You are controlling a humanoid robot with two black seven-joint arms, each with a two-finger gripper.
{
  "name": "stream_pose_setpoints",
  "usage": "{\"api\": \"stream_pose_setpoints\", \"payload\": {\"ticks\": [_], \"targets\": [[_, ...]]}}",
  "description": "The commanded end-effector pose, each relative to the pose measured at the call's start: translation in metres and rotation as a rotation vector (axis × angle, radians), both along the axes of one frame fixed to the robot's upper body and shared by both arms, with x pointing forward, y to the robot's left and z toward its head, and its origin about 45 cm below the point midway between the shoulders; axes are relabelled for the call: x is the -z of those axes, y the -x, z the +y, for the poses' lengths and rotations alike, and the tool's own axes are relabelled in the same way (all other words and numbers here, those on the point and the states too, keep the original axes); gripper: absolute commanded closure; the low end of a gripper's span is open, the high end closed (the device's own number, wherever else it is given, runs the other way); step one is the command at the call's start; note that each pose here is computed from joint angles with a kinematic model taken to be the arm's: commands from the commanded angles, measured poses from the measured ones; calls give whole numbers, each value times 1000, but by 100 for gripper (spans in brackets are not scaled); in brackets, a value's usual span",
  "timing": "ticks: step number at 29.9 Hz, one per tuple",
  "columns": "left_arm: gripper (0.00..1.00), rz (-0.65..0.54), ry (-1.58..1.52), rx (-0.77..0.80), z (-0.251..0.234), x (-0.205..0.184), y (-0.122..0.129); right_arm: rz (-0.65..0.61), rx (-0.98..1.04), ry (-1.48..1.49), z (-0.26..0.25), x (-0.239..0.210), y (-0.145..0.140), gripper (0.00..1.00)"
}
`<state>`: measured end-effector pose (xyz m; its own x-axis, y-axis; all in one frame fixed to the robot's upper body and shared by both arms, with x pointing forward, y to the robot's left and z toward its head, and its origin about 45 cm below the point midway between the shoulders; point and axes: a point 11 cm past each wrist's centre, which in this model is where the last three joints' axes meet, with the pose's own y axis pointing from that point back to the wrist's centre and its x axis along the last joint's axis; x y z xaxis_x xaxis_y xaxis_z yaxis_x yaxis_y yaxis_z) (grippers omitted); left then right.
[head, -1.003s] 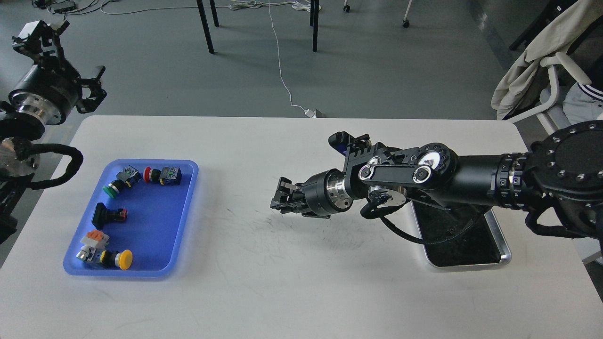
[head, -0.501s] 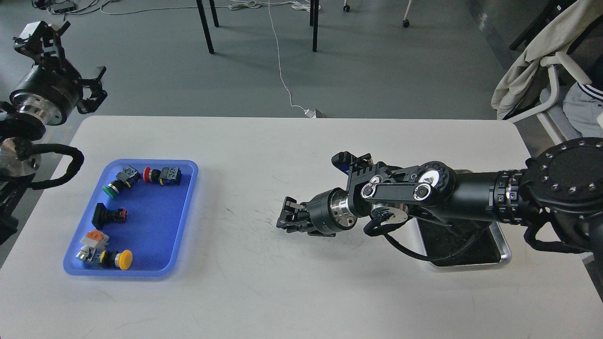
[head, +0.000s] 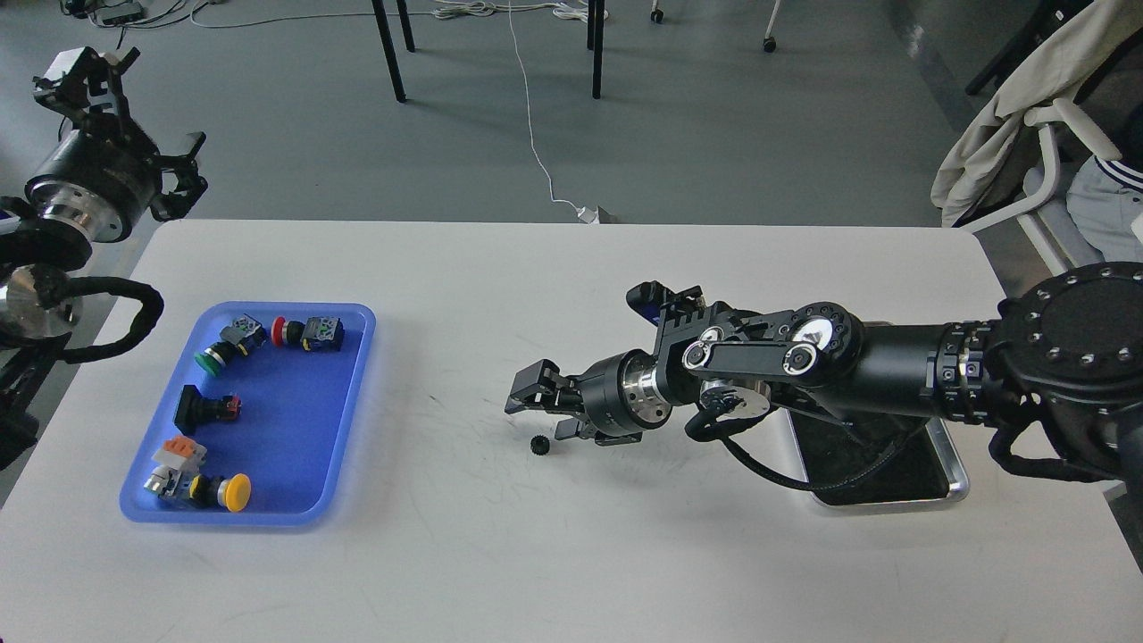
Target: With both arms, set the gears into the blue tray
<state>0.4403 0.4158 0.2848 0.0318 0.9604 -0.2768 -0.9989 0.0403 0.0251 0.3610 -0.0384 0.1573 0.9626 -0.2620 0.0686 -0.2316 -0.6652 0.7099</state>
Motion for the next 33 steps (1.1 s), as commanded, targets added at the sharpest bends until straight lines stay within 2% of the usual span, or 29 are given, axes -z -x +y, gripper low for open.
{"api": "stream_pose_setpoints", "payload": {"ticks": [1, 4, 9, 14, 17, 21, 26, 30, 33], "targets": [[2, 18, -20, 7, 0, 5, 2, -45, 49, -82, 11, -28, -22, 3], [2, 28, -27, 11, 0, 6, 2, -84, 85, -163, 22, -59, -40, 3], [2, 35, -30, 13, -1, 8, 2, -90, 124, -303, 31, -98, -52, 3], [2, 67, -49, 34, -8, 18, 3, -124, 371, -442, -70, -131, -100, 3], [2, 68, -53, 16, -9, 16, 2, -121, 506, -579, -135, -147, -110, 3], [2, 67, -53, 11, -11, 13, 0, -119, 684, -787, -227, -157, -103, 3], [2, 64, -48, 18, -15, 13, -1, -49, 990, -1072, -328, -126, -74, 3], [2, 67, -48, 36, -22, 4, -7, 5, 1180, -1186, -375, -89, -41, 3], [2, 87, -62, 57, -29, 1, -10, 14, 1238, -1204, -390, -75, -28, 3]]}}
